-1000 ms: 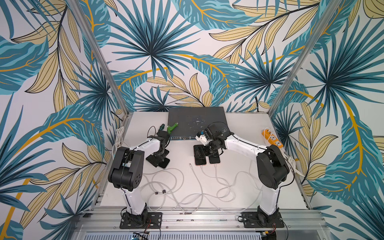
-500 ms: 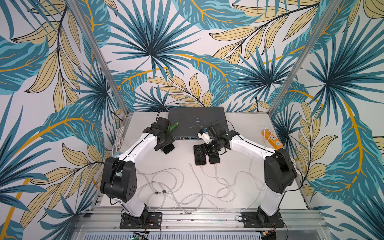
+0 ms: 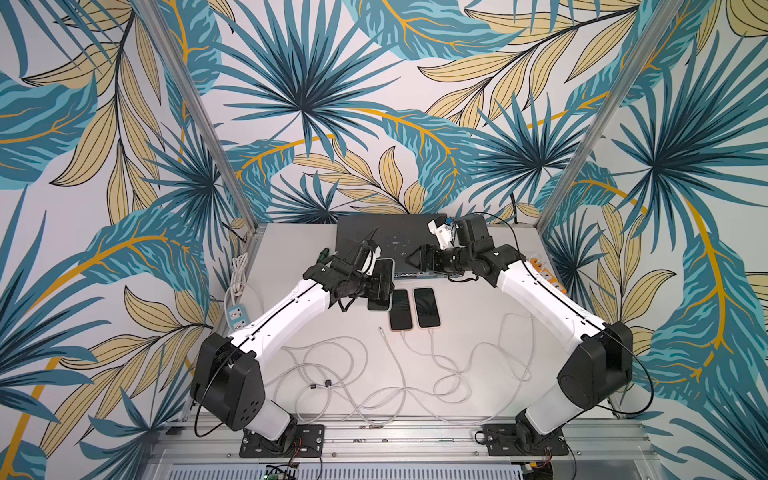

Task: Plug the charging cable into the phone
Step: Pick up the phone at the center of the board.

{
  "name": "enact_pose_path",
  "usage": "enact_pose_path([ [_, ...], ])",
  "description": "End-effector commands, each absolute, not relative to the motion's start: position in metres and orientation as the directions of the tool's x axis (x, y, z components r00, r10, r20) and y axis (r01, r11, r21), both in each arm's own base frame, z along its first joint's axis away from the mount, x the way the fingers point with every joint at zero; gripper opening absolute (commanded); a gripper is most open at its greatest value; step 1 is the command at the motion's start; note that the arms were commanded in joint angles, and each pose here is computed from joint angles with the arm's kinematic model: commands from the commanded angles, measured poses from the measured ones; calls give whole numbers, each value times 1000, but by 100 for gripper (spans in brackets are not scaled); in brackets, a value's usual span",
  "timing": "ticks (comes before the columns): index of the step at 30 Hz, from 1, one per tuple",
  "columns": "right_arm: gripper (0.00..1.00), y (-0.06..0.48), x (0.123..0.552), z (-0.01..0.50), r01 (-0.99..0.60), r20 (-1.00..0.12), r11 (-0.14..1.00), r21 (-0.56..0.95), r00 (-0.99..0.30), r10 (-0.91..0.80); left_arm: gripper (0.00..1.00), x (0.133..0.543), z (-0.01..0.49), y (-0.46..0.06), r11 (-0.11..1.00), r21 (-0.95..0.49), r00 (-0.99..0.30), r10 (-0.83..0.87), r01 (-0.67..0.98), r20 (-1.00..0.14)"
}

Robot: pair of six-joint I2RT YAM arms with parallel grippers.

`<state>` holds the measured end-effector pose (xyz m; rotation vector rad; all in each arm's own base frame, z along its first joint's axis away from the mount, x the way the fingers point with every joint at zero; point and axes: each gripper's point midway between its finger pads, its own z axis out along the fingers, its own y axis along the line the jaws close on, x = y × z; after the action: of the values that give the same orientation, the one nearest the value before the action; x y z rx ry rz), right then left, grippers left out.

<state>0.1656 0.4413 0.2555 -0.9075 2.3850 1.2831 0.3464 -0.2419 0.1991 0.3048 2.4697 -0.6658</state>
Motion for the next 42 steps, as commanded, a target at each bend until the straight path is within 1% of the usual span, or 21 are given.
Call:
enact_pose_path([
  [1,74,453,158,246,-550,-413,394,737,-827,-382,30,345,226,-262,785,-411,-747,97,463,-658],
  [6,72,459,147,248,-529,-383,352,772,-830,-407,30,342,222,-273,774,-396,-745,143,494,-651],
  [9,72,457,146,238,-516,-353,382,767,-836,-420,28,340,221,-280,762,-400,-745,157,509,-648],
  [14,65,458,145,213,-485,-295,430,762,-850,-437,28,338,224,-286,746,-414,-739,153,522,-656],
  [17,64,458,147,201,-472,-269,455,755,-856,-440,29,337,229,-289,732,-430,-737,142,528,-661],
  [20,57,461,146,198,-468,-260,451,760,-855,-448,29,336,232,-293,721,-444,-738,136,532,-661],
  [22,47,462,146,197,-469,-262,448,761,-854,-449,29,337,231,-294,722,-442,-736,137,532,-662],
  [24,40,464,145,199,-467,-263,433,771,-853,-451,29,337,230,-296,721,-445,-738,136,532,-661],
  [26,38,469,142,208,-455,-271,383,804,-853,-446,30,339,230,-298,722,-445,-738,135,530,-661],
  [28,33,470,140,213,-441,-267,361,822,-858,-439,32,341,230,-297,727,-440,-737,133,527,-663],
  [32,16,469,138,213,-438,-264,361,823,-859,-440,32,347,234,-301,728,-446,-736,118,521,-667],
  [34,11,468,138,216,-450,-279,352,821,-853,-441,34,348,236,-302,727,-447,-734,115,522,-669],
  [35,8,466,139,217,-462,-291,354,813,-849,-440,37,348,238,-302,724,-450,-734,114,523,-669],
  [36,5,464,141,218,-478,-309,355,803,-844,-438,44,348,240,-303,720,-451,-733,115,527,-671],
  [37,1,462,142,220,-491,-324,355,796,-840,-435,53,347,242,-303,717,-453,-731,115,530,-673],
  [38,0,459,144,224,-507,-345,344,790,-832,-434,66,346,246,-302,717,-452,-728,112,530,-676],
  [39,0,457,144,231,-524,-367,316,791,-819,-440,76,346,248,-297,734,-442,-726,101,516,-680],
  [40,0,455,140,241,-543,-395,255,800,-796,-459,82,346,252,-293,744,-433,-720,91,508,-688],
  [42,0,445,138,266,-587,-470,147,796,-753,-460,85,337,265,-290,728,-435,-702,88,530,-707],
])
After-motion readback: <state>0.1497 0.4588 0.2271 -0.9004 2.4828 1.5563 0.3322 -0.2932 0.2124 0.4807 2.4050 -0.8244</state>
